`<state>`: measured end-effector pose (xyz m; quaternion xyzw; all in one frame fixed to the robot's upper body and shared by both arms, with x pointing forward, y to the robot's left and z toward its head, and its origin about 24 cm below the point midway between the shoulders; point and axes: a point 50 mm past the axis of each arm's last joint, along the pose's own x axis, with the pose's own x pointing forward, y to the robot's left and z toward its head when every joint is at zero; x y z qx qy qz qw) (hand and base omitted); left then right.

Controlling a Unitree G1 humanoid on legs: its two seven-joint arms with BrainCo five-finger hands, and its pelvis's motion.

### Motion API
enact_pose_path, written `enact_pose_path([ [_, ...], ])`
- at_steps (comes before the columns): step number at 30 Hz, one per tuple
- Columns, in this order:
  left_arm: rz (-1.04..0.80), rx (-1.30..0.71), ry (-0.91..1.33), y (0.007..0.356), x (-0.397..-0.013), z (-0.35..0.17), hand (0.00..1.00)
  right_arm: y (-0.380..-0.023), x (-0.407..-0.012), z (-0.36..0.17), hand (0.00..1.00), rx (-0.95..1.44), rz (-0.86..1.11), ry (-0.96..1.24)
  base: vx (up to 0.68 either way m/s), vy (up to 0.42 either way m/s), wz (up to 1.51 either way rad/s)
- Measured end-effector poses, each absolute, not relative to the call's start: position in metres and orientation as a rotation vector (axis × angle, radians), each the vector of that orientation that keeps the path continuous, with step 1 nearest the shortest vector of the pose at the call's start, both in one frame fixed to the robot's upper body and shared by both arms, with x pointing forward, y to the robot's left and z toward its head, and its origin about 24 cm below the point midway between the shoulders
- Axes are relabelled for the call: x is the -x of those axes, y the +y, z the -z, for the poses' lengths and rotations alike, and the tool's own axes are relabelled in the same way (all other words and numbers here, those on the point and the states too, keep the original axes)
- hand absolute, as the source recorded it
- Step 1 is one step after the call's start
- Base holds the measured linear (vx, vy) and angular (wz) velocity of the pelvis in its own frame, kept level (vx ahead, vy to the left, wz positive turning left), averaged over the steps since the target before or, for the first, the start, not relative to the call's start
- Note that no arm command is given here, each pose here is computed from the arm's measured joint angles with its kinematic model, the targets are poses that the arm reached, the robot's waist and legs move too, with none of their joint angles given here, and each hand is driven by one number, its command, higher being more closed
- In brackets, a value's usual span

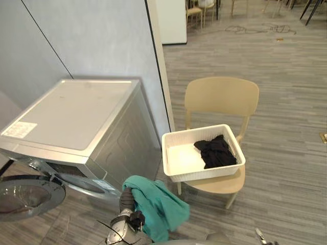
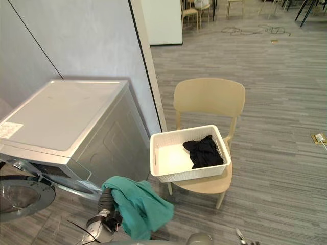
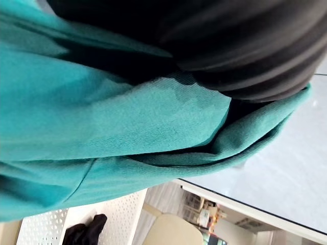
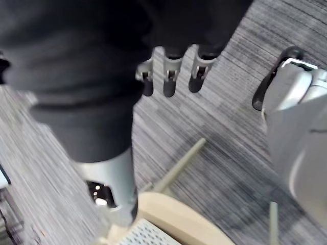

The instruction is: Pick up the laundry basket with both hands and put the clothes into the washing machine.

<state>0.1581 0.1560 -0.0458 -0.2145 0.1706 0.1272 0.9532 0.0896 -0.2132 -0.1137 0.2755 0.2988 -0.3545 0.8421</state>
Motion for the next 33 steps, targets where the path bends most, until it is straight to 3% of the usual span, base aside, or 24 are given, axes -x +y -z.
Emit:
enact_pose_path([
  [10, -0.233, 0.424, 0.339, 0.153, -0.16, 0.044, 1.0, -0.215, -0.11, 0.11, 0.0, -0.442, 0.617, 0.635, -0.05, -0.064, 0.85],
  [18, -0.056, 0.42, 0.271, 0.119, -0.205, 0.029, 1.0, -0.241, -0.109, 0.115, 0.0, -0.508, 0.824, 0.619, -0.07, 0.361, 0.89],
  [21, -0.076, 0.316, 0.283, 0.146, -0.207, 0.034, 1.0, -0.216, -0.122, 0.125, 0.0, -0.633, 0.845, 0.649, -0.03, 0.667, 0.29],
  [25, -0.148, 0.214, 0.291, 0.181, -0.203, 0.037, 1.0, -0.216, -0.131, 0.126, 0.0, -0.671, 0.866, 0.646, 0.01, 0.39, 0.38],
  [33, -0.125, 0.17, 0.369, 0.174, -0.205, 0.055, 1.0, -0.22, -0.119, 0.138, 0.0, -0.726, 0.94, 0.699, 0.01, -0.052, 0.81],
])
